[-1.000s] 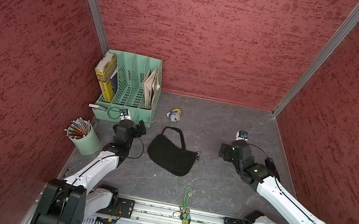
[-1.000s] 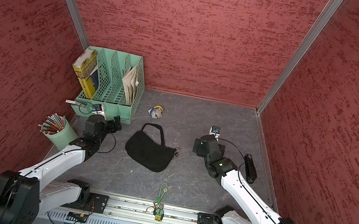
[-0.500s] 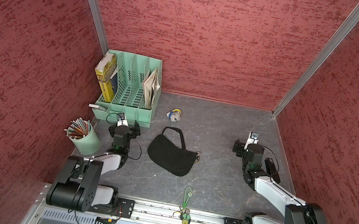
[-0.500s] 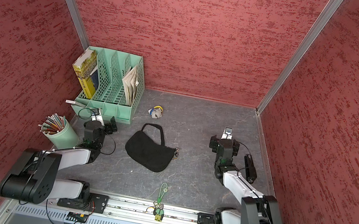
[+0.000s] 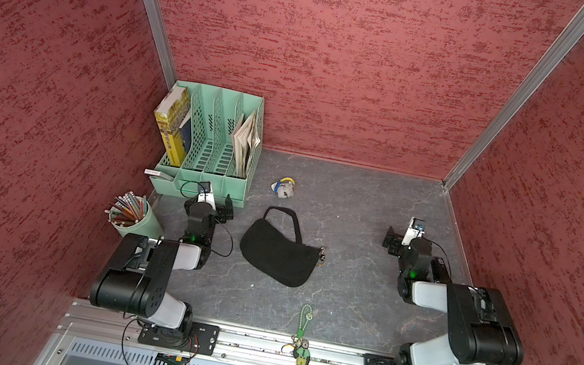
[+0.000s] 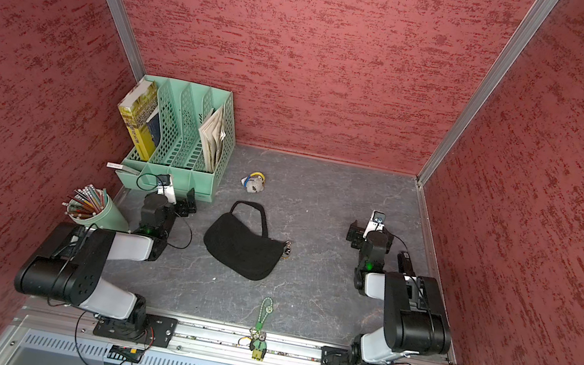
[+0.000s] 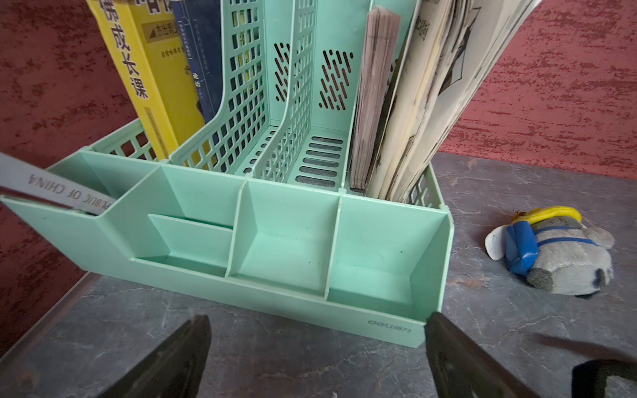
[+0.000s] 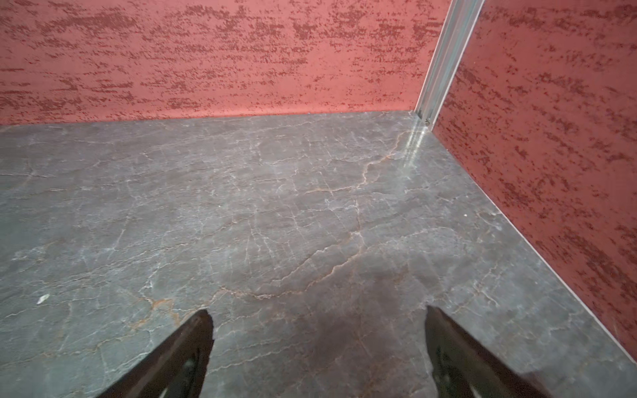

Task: Remove the decoration from the bag
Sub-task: Reset both arms

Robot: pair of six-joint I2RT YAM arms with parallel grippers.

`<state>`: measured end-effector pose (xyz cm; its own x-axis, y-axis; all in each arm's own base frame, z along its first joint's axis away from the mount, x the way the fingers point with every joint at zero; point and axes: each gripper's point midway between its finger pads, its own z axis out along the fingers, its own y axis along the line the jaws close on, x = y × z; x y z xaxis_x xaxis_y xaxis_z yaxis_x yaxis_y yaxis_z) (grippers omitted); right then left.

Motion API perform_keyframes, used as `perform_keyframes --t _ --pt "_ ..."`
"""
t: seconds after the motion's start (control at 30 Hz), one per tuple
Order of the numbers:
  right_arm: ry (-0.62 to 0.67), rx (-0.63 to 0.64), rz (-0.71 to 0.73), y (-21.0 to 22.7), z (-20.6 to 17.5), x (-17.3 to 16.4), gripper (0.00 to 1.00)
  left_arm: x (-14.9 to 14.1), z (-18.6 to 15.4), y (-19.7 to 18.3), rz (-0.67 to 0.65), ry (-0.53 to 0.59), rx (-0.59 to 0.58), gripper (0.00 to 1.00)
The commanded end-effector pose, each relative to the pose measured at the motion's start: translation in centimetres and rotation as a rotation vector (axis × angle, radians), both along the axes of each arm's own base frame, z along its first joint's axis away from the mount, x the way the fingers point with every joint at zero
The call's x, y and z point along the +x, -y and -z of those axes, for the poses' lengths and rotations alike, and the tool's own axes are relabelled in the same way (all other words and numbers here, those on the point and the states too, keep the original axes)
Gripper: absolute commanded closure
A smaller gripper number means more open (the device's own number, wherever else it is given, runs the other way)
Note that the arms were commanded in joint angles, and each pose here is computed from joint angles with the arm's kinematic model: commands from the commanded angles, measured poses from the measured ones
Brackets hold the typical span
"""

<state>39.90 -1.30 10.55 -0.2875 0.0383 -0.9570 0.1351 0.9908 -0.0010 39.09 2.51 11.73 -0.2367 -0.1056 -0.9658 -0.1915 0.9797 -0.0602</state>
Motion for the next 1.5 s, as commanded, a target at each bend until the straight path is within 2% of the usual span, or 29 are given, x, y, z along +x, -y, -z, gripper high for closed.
perform_keyframes --t 0.0,0.13,1.47 --pt "0.060 0.017 -0.029 -0.46 -1.30 0.32 0.02 0.70 -0.22 0.14 0.033 0.037 0.003 0.00" --pt "0.053 0.016 -0.031 -0.52 -1.10 0.29 0.01 0.52 0.32 0.31 0.035 0.009 0.006 0.00" --pt "0.052 0.014 -0.034 -0.57 -1.13 0.38 0.01 0.57 -0.01 0.50 0.037 0.025 0.015 0.00"
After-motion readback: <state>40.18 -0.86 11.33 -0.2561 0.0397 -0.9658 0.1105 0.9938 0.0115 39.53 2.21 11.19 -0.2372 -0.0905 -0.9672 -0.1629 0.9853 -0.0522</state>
